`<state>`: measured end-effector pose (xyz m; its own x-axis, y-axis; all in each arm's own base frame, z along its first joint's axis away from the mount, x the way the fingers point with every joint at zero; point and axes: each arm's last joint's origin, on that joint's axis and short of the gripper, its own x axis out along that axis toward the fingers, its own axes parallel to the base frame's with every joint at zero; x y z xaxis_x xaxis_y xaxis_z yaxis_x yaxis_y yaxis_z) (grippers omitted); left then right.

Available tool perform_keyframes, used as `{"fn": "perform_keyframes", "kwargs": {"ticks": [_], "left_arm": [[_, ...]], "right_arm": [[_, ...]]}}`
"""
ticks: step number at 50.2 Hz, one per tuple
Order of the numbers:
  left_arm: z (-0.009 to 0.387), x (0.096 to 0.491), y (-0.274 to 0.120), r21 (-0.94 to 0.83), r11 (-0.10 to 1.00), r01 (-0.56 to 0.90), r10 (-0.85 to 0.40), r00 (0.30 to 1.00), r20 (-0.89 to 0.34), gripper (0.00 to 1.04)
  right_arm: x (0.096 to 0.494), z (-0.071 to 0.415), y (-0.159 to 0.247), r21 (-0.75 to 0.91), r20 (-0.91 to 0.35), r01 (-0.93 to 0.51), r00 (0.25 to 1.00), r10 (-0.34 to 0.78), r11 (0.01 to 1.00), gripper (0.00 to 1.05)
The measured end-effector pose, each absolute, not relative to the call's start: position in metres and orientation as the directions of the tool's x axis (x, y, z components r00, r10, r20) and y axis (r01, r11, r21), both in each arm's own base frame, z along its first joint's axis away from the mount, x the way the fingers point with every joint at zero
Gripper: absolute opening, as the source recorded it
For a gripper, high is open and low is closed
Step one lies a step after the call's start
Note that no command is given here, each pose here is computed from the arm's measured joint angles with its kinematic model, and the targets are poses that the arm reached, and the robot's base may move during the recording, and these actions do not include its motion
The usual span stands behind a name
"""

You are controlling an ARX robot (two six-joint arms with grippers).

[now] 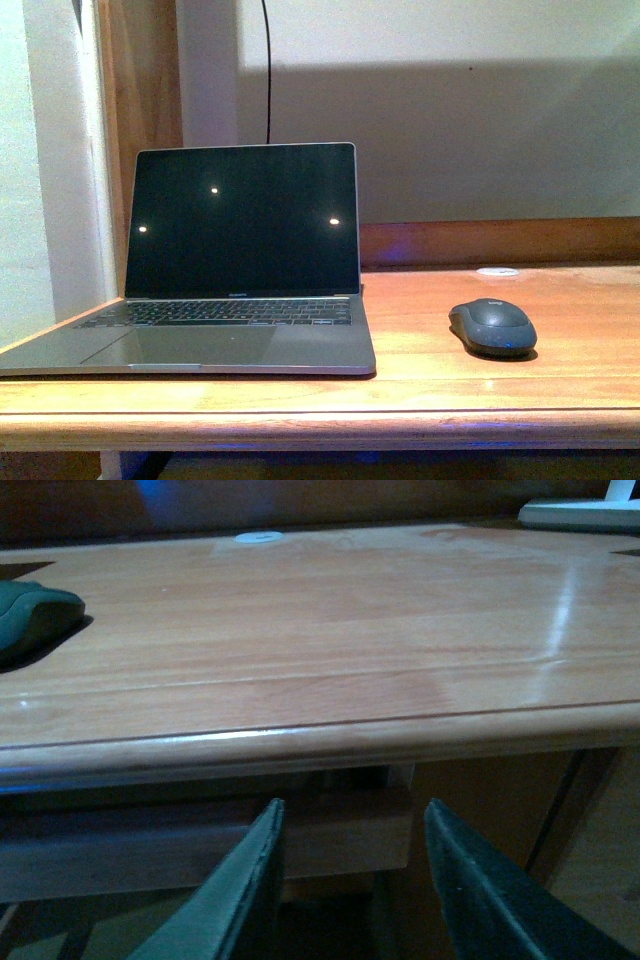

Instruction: Place mouse

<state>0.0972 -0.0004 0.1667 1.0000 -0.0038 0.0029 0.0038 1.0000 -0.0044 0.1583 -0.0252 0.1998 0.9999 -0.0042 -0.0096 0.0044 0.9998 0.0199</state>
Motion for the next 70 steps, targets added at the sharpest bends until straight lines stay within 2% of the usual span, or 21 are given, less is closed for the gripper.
{"fn": "perform_keyframes", "kwargs": {"ticks": [14,23,29,70], "left_arm": [[0.167,0.097,0.000,-0.004,1.000,0.004,-0.004,1.000,0.003,0.97],[0.167,0.097,0.000,-0.004,1.000,0.004,-0.004,1.000,0.003,0.97],[0.167,0.097,0.000,-0.004,1.000,0.005,-0.005,1.000,0.003,0.97],[0.167,0.097,0.000,-0.004,1.000,0.004,-0.004,1.000,0.003,0.97]], "right_arm": [[0.144,0.187,-0.015,0.005,-0.010,0.003,1.000,-0.003,1.000,0.02],[0.136,0.182,-0.007,0.004,-0.006,0.029,1.000,-0.029,1.000,0.03],[0.132,0.180,0.000,0.003,-0.002,-0.007,1.000,0.007,1.000,0.03],[0.108,0.171,0.000,0.003,0.015,0.000,1.000,0.000,1.000,0.03]]}}
